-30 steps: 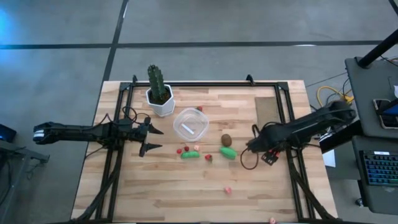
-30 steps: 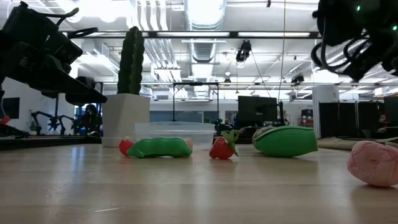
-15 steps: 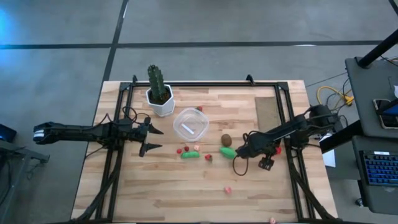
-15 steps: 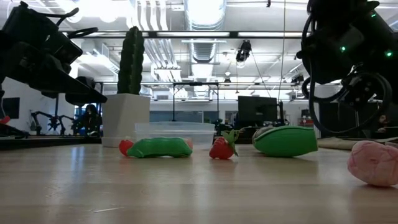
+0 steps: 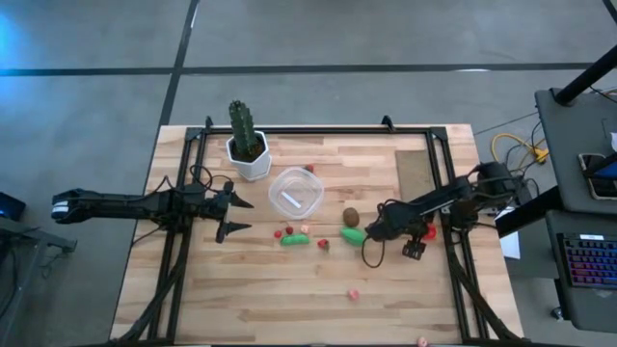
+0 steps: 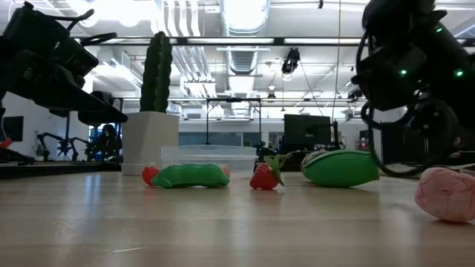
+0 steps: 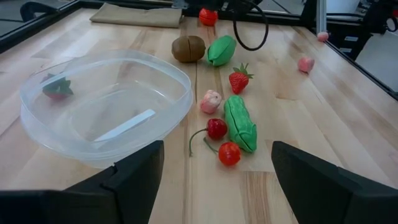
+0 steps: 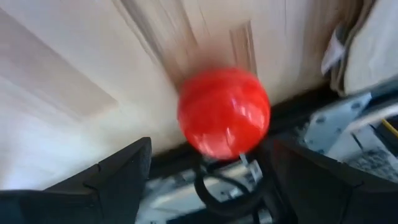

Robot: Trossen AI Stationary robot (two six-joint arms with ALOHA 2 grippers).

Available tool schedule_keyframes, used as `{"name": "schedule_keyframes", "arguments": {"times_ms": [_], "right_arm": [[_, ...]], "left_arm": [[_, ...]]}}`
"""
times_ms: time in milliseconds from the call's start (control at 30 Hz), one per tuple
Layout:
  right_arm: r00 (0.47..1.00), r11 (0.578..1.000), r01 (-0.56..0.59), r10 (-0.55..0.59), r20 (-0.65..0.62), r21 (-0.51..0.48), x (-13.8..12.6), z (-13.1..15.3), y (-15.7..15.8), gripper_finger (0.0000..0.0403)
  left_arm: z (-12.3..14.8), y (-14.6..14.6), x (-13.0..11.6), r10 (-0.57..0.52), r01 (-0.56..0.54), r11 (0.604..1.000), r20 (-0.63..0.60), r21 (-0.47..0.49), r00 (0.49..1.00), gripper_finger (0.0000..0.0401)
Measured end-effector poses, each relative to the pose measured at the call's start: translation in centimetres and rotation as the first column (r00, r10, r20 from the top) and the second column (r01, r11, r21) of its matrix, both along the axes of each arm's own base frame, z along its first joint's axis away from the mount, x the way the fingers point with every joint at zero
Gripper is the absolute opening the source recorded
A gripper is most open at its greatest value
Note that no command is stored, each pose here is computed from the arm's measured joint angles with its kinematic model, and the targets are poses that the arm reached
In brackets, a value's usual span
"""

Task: Pick and placing Produce into tupperware
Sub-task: Put the tomato into the transparent bin

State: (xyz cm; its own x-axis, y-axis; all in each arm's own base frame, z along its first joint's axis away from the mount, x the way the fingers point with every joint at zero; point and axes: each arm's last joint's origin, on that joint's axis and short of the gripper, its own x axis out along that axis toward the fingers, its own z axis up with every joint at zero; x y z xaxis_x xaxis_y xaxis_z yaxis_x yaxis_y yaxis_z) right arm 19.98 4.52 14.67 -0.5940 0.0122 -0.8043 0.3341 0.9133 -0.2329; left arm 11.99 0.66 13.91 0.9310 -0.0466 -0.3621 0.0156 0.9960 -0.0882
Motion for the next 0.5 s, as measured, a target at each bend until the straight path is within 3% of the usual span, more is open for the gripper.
{"name": "schedule_keyframes", "arguments": {"times_ms": [133,500], "right_arm": [[0.998,1.0,0.017,-0.018,0.061,0.022,0.5,-0.1,-0.7,0.0318],[0.999,0.995,0.031,-0.03,-0.016,0.099,-0.9,-1.1,-2.1,0.0322]], "left_arm": [[0.0,0.0,0.0,-0.001,0.001,1.0,0.0,0.0,1.0,0.0283],[0.0,0.0,0.0,0.0,0.0,1.0,0.0,0.0,1.0,0.0283]]}}
